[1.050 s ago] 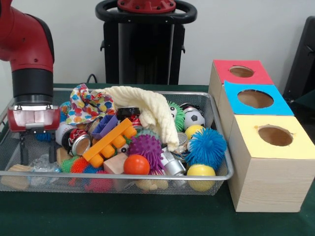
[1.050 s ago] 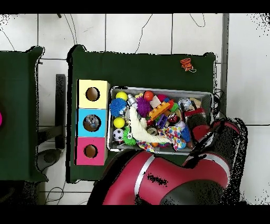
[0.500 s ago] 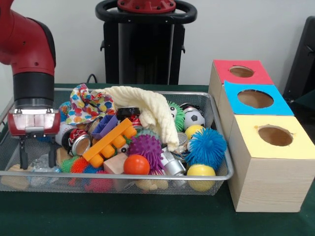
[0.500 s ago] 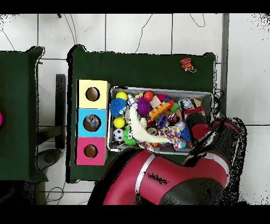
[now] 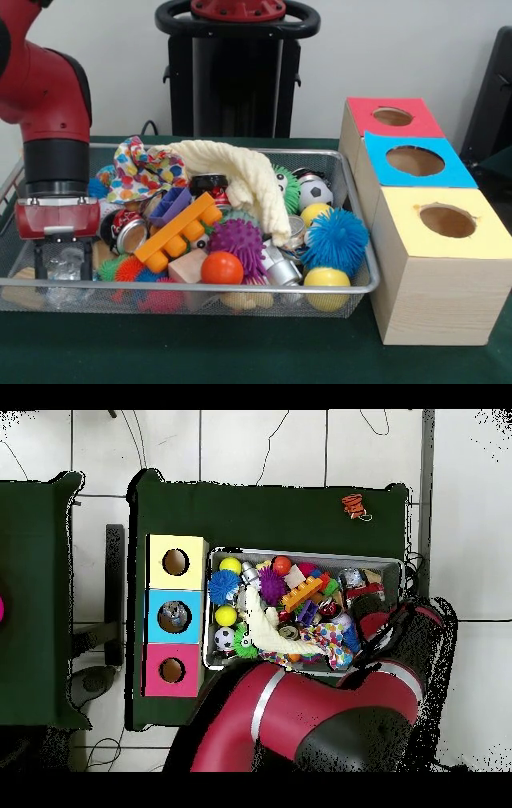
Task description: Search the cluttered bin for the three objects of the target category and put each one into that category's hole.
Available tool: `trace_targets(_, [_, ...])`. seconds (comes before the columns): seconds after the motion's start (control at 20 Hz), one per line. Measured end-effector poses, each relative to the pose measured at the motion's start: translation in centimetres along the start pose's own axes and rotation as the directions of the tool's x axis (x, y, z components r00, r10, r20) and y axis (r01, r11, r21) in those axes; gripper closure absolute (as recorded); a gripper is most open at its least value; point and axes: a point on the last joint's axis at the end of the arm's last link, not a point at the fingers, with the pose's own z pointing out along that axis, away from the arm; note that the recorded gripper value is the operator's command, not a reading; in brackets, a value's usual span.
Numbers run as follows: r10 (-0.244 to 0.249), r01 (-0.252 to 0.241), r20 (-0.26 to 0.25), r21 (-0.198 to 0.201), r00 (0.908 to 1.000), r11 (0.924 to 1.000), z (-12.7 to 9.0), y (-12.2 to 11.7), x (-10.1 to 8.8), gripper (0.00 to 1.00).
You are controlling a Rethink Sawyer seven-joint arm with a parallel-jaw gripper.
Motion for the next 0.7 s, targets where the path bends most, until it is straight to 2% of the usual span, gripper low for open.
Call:
trace_targets(0.15, [-0.068,0.068,-0.052,-0.009,0.9963,0.9976,0.0,-0.5,-1.0,0.00])
trace_targets(0.3, [-0.122,0.123,-0.144,-0.003,0.9820,0.9924,0.0,-1.1,-1.8,0.00])
trace_targets(0.45, [-0.131,0.140,-0.223,0.027,0.9660,0.9897,-0.1,-1.5,-2.5,0.00])
trace_targets(0.5, [-0.125,0.140,-0.254,0.044,0.9592,0.9891,-0.1,-1.5,-2.7,0.00])
trace_targets(0.55, [-0.093,0.123,-0.301,0.082,0.9492,0.9891,0.0,-1.5,-2.8,0.00])
trace_targets(0.65, [-0.065,0.103,-0.317,0.103,0.9463,0.9894,0.1,-1.3,-3.0,0.00])
trace_targets(0.7, [-0.006,0.054,-0.337,0.134,0.9415,0.9895,0.2,-1.0,-3.3,1.00])
